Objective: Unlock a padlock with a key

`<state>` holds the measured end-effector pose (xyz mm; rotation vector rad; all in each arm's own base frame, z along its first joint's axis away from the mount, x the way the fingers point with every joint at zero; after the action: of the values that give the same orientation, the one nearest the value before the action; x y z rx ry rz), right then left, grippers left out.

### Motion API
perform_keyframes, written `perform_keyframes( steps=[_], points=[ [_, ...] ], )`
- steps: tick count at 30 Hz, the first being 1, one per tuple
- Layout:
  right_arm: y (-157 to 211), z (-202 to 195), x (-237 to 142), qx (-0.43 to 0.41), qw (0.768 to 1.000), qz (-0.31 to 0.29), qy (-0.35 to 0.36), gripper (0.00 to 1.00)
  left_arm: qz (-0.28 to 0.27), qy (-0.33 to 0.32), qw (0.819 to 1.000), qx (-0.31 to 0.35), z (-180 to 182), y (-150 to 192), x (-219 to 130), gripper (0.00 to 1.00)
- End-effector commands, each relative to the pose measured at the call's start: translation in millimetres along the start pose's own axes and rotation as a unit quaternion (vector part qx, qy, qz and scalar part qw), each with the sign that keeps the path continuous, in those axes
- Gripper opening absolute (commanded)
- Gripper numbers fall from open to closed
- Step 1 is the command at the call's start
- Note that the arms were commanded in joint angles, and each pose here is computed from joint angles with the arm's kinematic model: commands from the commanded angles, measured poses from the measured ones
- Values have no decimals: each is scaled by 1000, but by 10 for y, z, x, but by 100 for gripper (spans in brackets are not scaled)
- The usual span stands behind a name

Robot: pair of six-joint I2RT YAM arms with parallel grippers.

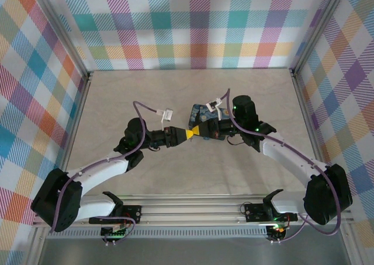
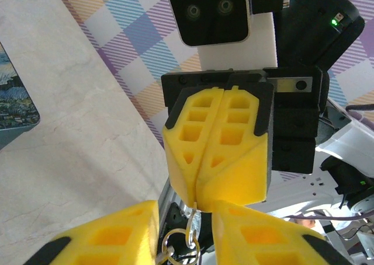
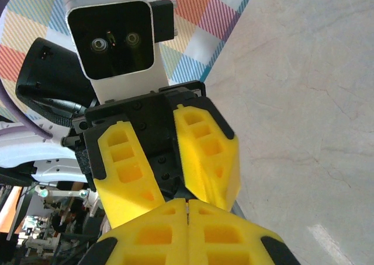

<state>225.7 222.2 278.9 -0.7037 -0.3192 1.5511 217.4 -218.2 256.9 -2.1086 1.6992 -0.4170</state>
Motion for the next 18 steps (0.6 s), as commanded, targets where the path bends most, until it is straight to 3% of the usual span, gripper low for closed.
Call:
perform_keyframes(
  steps=[1,8,18],
  points=[
    [-20,97,-26,-30,999,-8,-12,0,-3,18,1000,12,-37,-24,-20,28],
    [-35,70,-23,-30,999,-13,1,0,2,15,1000,9,-13,5,-29,30],
    [-53,78,-21,-29,999,-12,1,0,4,16,1000,11,-13,-6,-16,11]
  ],
)
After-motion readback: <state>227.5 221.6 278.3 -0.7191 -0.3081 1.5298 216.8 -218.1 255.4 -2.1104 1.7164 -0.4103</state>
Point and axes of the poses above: each hand's point on the last joint's axis, 136 mm out from that joint toward the fingers, its own x axis out along the fingers, its own z axis along the line the jaws close on, y = z × x, the point moved 8 cm from there along -x, back along the fingers, and after that the axes turned 7 degrees about -x, right-handed, at the moved point
